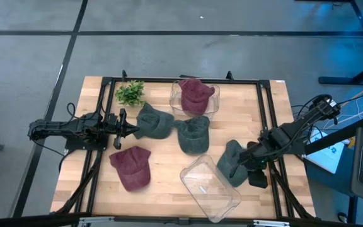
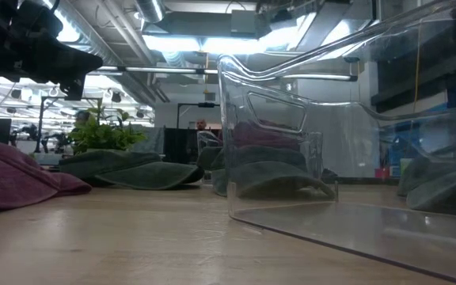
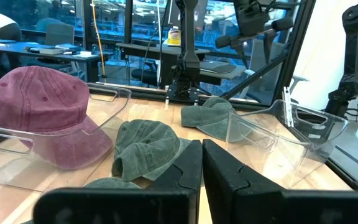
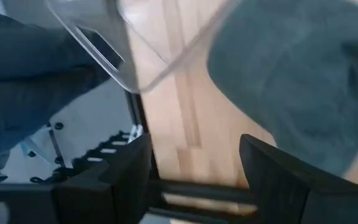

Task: Pick & Place hat
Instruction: Put the right black cap into the bottom transparent bin

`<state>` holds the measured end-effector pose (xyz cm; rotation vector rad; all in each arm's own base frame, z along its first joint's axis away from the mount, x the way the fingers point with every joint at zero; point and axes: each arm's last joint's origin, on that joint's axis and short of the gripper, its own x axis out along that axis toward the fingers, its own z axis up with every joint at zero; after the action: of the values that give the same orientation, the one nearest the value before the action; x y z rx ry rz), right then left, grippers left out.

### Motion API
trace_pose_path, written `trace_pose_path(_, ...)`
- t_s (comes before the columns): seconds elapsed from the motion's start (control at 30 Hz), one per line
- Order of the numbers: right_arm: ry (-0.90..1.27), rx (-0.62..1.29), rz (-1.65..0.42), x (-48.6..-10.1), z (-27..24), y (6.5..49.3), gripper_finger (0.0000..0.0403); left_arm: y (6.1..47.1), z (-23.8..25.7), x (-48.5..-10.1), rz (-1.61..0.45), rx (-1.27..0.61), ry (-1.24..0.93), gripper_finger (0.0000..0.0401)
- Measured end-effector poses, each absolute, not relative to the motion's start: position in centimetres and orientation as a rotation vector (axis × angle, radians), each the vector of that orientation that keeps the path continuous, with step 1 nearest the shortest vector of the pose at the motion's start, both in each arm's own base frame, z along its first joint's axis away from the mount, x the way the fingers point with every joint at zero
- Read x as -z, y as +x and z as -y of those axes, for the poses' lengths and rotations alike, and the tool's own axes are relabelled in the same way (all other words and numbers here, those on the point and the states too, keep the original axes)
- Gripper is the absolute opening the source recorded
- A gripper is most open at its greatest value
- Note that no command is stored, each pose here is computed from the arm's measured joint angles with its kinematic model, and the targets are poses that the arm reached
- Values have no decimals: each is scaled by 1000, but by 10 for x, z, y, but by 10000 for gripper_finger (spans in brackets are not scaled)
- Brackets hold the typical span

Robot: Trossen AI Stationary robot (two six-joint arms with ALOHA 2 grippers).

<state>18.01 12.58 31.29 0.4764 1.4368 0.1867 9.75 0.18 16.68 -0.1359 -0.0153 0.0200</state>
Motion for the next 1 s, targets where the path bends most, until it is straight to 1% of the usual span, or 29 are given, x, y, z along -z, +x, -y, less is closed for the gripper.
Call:
trace_pose_path(0.23,454,-91,-1537,-310,-121,170,244,98,-2,-167,15,-20,-136,10)
trace_pose_path(0.5,392,148,-1546,-307,-111,163,244,98,-2,-167,15,-20,-136,8)
trace_pose_path(0.63,361,236,-1539,-306,-107,160,244,98,-2,-167,15,-20,-136,9)
trace_pose_path(0.8,335,280,-1539,-300,-104,160,244,98,-2,-167,15,-20,-136,13)
trace_pose_path(1.0,328,305,-1559,-275,-103,161,244,98,-2,-167,15,-20,-136,10)
